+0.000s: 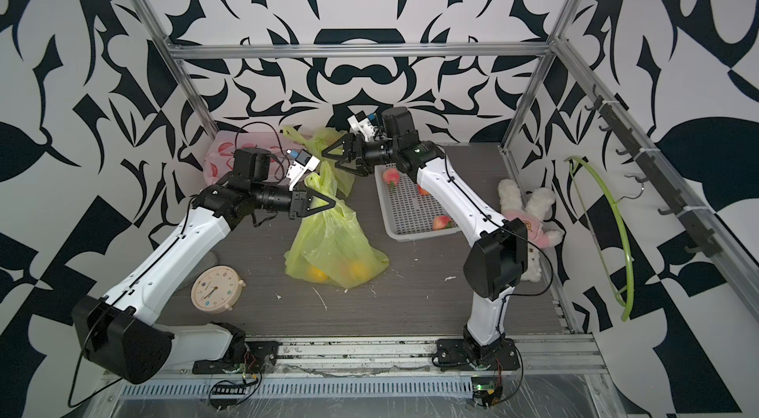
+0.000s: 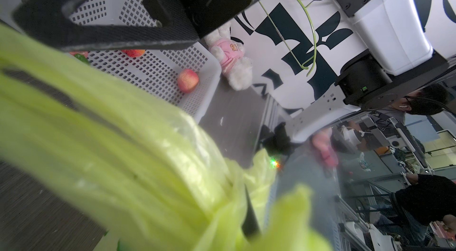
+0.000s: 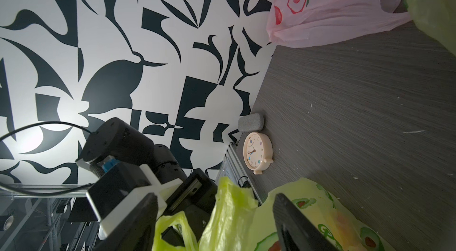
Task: Place the peach into a plastic bag & tie a knot
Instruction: Cross the plastic bag at the center of the board.
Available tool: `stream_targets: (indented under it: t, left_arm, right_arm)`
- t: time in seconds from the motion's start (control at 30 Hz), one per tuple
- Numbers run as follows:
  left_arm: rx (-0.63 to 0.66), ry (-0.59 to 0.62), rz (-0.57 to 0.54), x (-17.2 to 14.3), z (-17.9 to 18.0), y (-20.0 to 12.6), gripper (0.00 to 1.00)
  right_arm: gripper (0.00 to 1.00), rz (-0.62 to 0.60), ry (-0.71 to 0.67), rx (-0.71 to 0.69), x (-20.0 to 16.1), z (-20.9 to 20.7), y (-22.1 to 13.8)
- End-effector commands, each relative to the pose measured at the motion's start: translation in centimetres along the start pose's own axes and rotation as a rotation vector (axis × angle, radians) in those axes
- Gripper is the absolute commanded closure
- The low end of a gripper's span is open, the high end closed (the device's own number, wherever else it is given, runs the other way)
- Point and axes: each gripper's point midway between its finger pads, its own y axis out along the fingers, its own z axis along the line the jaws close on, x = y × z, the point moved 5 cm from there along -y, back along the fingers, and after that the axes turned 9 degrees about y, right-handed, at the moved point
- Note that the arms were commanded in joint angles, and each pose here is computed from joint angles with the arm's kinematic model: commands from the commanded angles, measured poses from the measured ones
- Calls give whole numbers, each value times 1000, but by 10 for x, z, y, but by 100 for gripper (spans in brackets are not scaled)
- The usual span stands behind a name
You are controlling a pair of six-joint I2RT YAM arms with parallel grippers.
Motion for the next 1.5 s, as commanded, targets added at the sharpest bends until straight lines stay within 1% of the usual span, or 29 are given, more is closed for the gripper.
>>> stream_targets:
  t: [0.0,0.1,0.13,0.3,0.37,0.5,0.63,0.77,0.87,0.9,1.03,1.1,1.17,1.2,1.23,1.27,1.4,1.47]
  left_arm:
    - [-18,17,-1,6,-6,-3,100]
    - [-18,13,1,6,-5,-2,100]
    - [-19,13,2,5,-6,-2,100]
    - [-16,16,0,4,-7,-4,100]
    - [-14,13,2,3,-7,-4,100]
    - [-4,9,10,-1,-7,-5,100]
    - [4,6,13,-4,-6,-4,100]
    - [23,6,14,-5,-3,-4,100]
    - [66,-3,19,-6,4,-4,100]
    - [91,-5,18,-6,7,-4,100]
    - [220,-24,-1,-5,24,-8,100]
    - [298,-42,-29,-2,35,-12,100]
    - [363,-69,-68,0,47,-17,100]
    - [373,-83,-86,-1,51,-17,100]
    - [380,-66,-122,4,45,-22,100]
    - [391,-71,-141,4,46,-22,100]
    - [436,-90,-179,2,52,-25,100]
    - [443,-92,-198,2,51,-27,100]
  right_arm:
    - [25,24,-47,49,-5,16,9]
    - [25,50,-58,87,-9,25,18]
    - [27,53,-55,94,-10,26,19]
    - [51,26,-72,93,-10,32,14]
    - [62,9,-74,88,-11,33,10]
    - [76,-29,-86,75,-12,36,-3]
    - [83,-39,-97,66,-15,39,-11]
    - [87,-44,-105,46,-21,40,-17]
    - [98,-46,-108,22,-27,39,-21]
    - [100,-51,-108,8,-29,38,-23]
    - [100,-68,-132,-78,-45,35,-24]
    - [100,-78,-146,-138,-57,31,-20]
    - [100,-85,-153,-163,-69,27,-13]
    - [100,-92,-152,-166,-75,25,-8]
    - [100,-93,-147,-165,-79,21,-4]
    - [100,-98,-137,-150,-83,18,1]
    - [100,-88,-74,-113,-93,-5,23]
    - [100,-75,-67,-111,-98,-14,33]
